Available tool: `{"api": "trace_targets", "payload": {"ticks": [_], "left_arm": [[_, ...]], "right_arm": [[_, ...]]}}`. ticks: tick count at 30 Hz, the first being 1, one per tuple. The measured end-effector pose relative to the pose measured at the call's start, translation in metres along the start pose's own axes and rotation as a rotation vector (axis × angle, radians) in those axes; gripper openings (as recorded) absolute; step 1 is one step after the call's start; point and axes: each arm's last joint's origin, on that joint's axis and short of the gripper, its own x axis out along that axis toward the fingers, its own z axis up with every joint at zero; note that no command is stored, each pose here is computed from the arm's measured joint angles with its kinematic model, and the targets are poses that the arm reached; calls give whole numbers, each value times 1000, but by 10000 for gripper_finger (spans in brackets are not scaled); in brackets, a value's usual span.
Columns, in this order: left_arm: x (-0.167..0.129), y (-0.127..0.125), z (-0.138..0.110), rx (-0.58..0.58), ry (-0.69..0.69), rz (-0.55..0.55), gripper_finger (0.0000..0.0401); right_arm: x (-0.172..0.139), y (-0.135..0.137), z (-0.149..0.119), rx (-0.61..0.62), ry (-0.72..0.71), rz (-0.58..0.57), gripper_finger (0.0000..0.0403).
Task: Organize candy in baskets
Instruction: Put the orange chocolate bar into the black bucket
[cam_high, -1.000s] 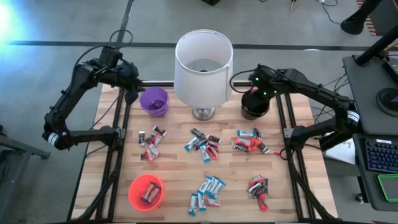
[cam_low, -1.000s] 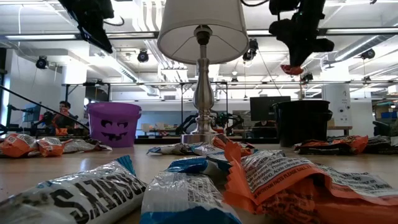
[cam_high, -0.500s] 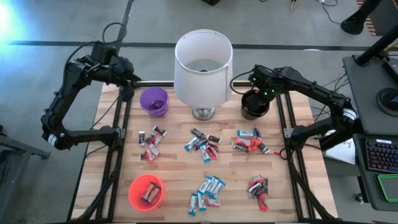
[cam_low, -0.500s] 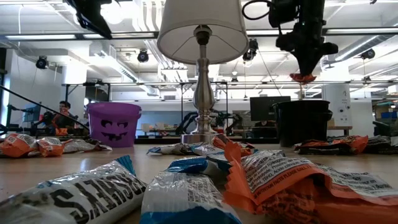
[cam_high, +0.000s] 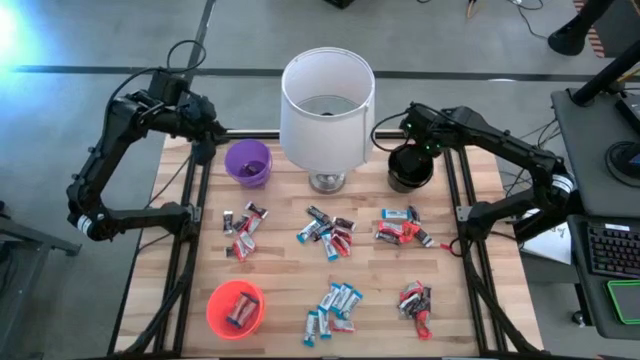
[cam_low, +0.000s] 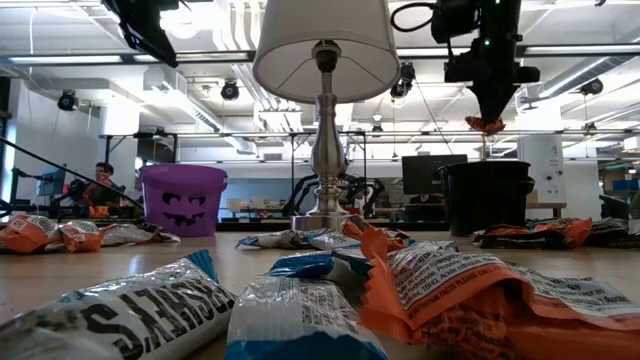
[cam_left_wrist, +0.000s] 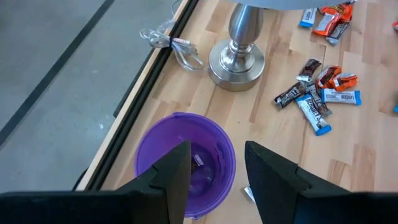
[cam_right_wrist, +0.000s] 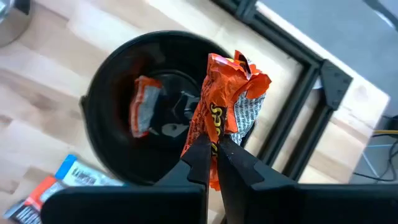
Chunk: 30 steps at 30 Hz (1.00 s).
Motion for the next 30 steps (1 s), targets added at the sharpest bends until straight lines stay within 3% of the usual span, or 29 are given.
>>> {"api": "trace_targets", "payload": {"ticks": [18, 24, 30], "left_arm": [[0, 0, 0, 11, 0, 1, 134], [0, 0, 0, 19, 0, 0, 134], [0, 0, 0, 22, 0, 0, 134]], "right_arm": [[0, 1, 1, 32, -7, 5, 13], [5, 8, 2, 44, 80, 153, 13], [14, 14, 5, 19, 144, 209, 13]]}}
